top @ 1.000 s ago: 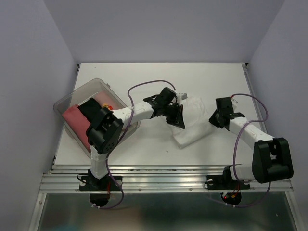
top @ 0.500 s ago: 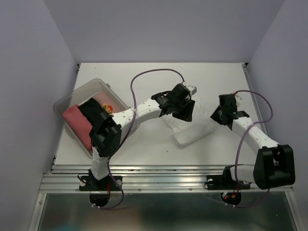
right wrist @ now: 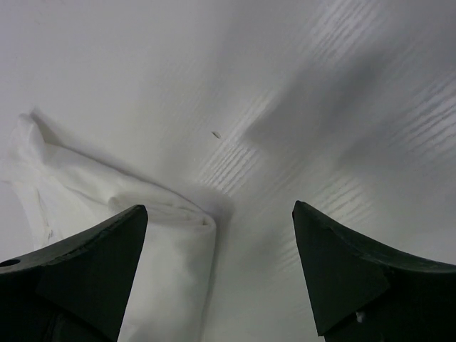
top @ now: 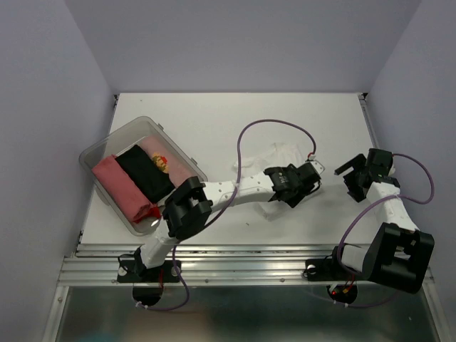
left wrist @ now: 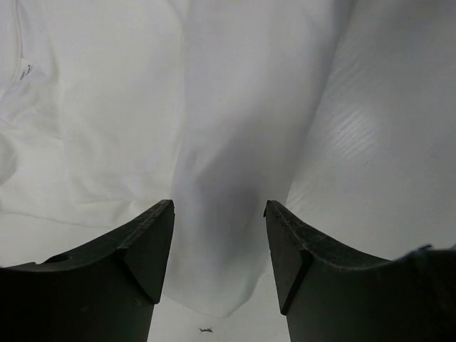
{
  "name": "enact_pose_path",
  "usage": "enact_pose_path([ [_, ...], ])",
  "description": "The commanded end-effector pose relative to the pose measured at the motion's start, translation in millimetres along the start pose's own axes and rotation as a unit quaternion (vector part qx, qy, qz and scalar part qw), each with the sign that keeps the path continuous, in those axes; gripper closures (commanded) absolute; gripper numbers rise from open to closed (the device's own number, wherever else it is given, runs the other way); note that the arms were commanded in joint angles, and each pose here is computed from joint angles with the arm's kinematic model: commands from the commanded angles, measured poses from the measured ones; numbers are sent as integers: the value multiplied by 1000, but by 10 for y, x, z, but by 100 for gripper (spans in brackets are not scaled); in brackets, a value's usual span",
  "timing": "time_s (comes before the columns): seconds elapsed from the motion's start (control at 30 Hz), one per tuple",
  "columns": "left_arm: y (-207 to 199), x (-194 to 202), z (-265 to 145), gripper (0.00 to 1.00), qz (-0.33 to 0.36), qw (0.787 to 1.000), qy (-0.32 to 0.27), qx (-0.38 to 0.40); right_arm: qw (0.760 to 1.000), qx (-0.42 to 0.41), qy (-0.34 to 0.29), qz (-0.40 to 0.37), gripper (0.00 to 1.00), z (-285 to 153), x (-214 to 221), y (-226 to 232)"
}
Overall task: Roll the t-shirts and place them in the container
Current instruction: Roll the T-shirt to the center of the board.
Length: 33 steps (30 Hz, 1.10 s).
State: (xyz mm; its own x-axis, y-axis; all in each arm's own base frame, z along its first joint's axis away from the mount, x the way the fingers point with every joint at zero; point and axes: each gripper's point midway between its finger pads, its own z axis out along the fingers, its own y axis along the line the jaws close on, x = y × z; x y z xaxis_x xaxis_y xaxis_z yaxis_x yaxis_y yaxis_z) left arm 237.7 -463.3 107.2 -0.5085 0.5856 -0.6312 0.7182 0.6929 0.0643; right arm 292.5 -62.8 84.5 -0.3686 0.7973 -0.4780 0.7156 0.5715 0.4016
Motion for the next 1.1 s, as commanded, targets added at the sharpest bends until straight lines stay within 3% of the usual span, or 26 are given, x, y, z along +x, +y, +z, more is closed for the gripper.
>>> enact_pose_path([
  [0.0,37,-111,-132,35,88,991,-40,-89,999,-23,15,32,11,-45,17,-11],
  [0.2,-168,-78,-155,35,173,975,-85,-111,999,-25,9,44,10,-48,-52,-20],
  [0.4,-238,35,1,27,199,971,-56,-124,998,-34,19,44,10,-27,-8,2],
  [1.07,-193,400,465,20,257,952,6,-168,997,-53,16,44,9,-67,-29,78],
])
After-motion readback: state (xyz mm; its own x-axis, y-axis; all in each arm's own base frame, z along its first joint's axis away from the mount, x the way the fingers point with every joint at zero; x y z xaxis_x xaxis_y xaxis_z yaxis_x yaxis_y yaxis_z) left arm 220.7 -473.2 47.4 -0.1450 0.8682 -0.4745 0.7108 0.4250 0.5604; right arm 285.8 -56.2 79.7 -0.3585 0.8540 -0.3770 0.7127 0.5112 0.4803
